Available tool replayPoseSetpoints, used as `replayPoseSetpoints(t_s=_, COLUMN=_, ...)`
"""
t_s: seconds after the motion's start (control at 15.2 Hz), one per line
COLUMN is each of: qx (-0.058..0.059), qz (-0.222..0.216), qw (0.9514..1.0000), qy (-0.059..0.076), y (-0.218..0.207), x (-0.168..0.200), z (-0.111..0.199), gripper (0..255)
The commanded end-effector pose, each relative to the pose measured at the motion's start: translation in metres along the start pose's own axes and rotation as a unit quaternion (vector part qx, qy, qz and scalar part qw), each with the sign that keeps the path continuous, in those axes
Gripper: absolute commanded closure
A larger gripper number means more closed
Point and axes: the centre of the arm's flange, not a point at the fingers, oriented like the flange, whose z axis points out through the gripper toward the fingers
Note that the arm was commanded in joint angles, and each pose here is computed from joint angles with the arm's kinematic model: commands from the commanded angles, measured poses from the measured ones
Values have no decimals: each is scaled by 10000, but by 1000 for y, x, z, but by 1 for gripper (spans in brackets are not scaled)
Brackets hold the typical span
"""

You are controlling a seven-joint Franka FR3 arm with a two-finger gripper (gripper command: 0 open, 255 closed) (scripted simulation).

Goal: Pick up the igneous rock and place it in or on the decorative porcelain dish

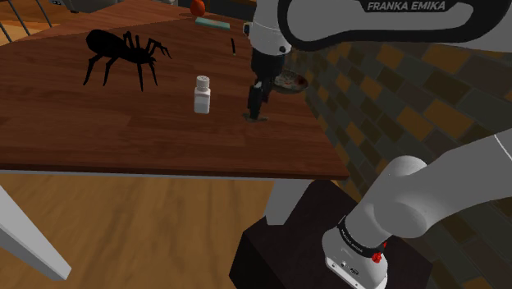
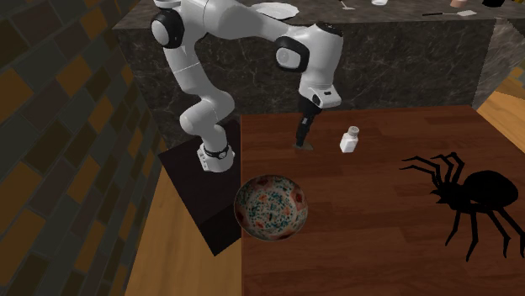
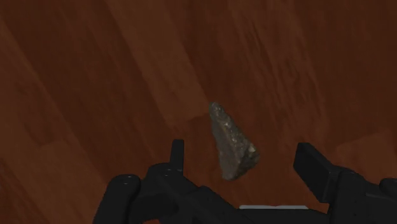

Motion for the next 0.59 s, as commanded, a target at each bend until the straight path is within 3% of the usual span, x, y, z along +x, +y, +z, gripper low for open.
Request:
replayPoseSetpoints(t_s=0.0, qx=537, qz=-1811, qw=9802, qy=592, y=34, x=-32, z=-4, gripper=0)
replayPoseSetpoints(t_s=0.53, qx=537, qz=-1811, qw=9802, qy=592, y=29, x=-28, z=36, gripper=0)
